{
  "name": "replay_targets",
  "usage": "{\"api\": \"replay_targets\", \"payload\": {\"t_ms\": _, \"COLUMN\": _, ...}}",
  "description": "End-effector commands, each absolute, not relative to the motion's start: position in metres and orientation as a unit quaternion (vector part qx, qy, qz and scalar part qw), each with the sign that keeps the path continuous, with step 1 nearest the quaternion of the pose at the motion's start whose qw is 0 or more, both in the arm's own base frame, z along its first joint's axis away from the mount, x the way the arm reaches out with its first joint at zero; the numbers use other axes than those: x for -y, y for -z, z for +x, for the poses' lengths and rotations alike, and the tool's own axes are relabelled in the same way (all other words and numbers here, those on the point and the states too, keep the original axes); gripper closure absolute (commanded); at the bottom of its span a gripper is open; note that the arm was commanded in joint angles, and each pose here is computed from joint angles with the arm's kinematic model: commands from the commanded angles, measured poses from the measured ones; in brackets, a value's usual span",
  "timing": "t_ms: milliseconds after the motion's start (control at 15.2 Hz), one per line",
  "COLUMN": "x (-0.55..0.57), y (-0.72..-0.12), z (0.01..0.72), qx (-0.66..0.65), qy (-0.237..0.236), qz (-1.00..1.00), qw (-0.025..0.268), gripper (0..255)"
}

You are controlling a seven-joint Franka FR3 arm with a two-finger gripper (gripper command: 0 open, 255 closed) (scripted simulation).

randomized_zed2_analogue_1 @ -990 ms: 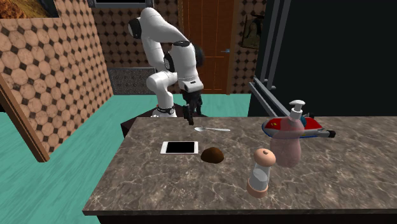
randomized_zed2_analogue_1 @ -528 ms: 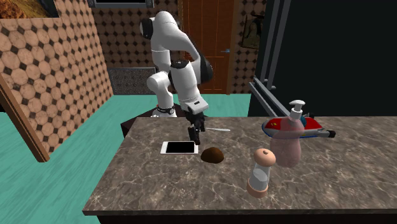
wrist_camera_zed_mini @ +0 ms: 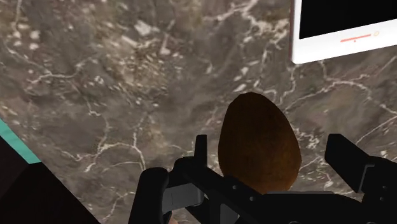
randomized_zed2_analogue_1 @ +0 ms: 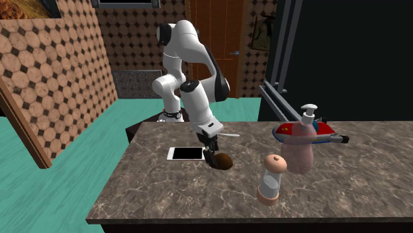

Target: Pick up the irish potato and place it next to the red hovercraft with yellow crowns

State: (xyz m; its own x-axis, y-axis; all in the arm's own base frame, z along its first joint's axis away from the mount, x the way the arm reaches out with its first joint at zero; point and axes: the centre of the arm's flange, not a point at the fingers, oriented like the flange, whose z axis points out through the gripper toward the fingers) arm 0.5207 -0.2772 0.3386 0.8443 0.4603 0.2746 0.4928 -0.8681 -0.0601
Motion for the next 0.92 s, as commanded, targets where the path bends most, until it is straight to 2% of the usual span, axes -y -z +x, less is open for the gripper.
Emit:
{"api": "replay_targets", "payload": {"t_ms": 0, "x": 0.275, "y": -0.328, "z": 0.523, "qx": 0.249, "qy": 0.127, "qz": -0.958, "qw": 0.064, "gripper": 0}}
{"api": "replay_targets", "payload": {"t_ms": 660, "x": 0.272, "y": -0.315, "z": 0.526, "qx": 0.249, "qy": 0.127, "qz": -0.958, "qw": 0.064, "gripper": 0}}
{"api": "replay_targets", "payload": {"t_ms": 726, "x": 0.272, "y": -0.315, "z": 0.526, "qx": 0.249, "qy": 0.127, "qz": -0.958, "qw": 0.064, "gripper": 255}}
{"api": "replay_targets", "payload": {"t_ms": 858, "x": 0.272, "y": -0.315, "z": 0.526, "qx": 0.249, "qy": 0.127, "qz": -0.958, "qw": 0.064, "gripper": 255}}
